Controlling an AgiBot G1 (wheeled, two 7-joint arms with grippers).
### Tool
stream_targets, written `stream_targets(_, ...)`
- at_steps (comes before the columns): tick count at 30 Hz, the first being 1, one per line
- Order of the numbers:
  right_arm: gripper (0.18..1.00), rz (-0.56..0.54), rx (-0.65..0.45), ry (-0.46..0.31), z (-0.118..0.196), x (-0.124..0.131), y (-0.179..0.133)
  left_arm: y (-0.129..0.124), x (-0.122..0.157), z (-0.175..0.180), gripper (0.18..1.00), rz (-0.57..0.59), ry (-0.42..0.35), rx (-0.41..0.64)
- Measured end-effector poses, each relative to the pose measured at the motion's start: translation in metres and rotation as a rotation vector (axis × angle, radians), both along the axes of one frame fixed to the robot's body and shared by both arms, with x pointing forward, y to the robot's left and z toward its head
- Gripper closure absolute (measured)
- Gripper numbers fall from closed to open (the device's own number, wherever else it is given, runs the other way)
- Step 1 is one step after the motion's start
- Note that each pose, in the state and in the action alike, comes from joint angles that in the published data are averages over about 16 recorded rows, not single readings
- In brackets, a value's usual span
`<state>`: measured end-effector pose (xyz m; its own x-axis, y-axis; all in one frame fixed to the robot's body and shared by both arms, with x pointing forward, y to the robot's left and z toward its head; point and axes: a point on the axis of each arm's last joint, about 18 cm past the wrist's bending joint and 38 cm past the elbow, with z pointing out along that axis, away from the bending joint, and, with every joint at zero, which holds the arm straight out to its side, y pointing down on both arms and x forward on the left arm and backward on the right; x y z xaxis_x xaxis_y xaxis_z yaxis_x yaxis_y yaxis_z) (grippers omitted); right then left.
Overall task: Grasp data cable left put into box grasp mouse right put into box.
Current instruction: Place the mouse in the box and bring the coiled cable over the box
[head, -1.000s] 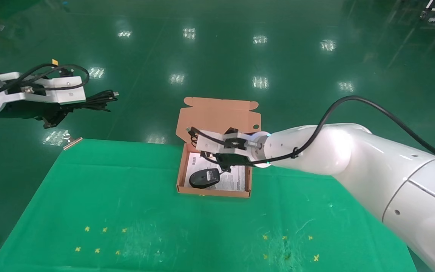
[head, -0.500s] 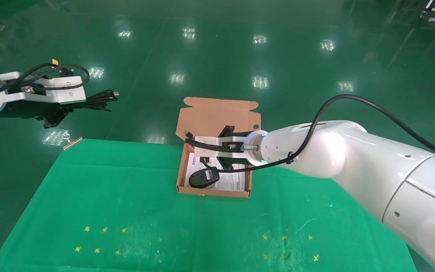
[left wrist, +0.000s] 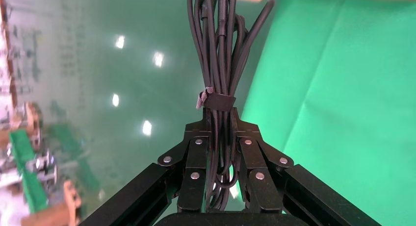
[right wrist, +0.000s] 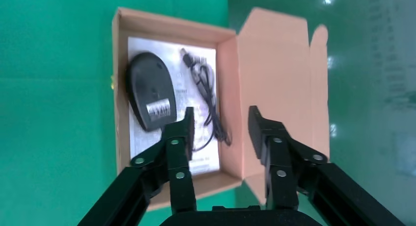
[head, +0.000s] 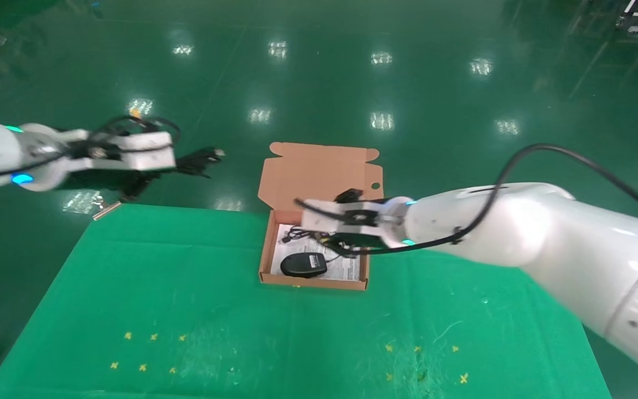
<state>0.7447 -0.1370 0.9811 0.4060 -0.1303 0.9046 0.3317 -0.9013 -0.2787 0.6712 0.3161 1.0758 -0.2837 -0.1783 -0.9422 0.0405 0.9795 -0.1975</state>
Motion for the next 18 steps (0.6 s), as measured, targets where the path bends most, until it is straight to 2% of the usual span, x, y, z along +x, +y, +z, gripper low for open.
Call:
stream_targets(7,0.673,-0.062,0.071,0.005,0.013,0.000,-0.036,-0.037,0.020,-0.020,0.940,-0.101,-0.005,0.003)
stream_targets(18,0.412,-0.174,0.172,-0.030,0.049,-0.010,-0.105,-0.101,0.067,-0.060,0.940,-0.215,-0.015,-0.005)
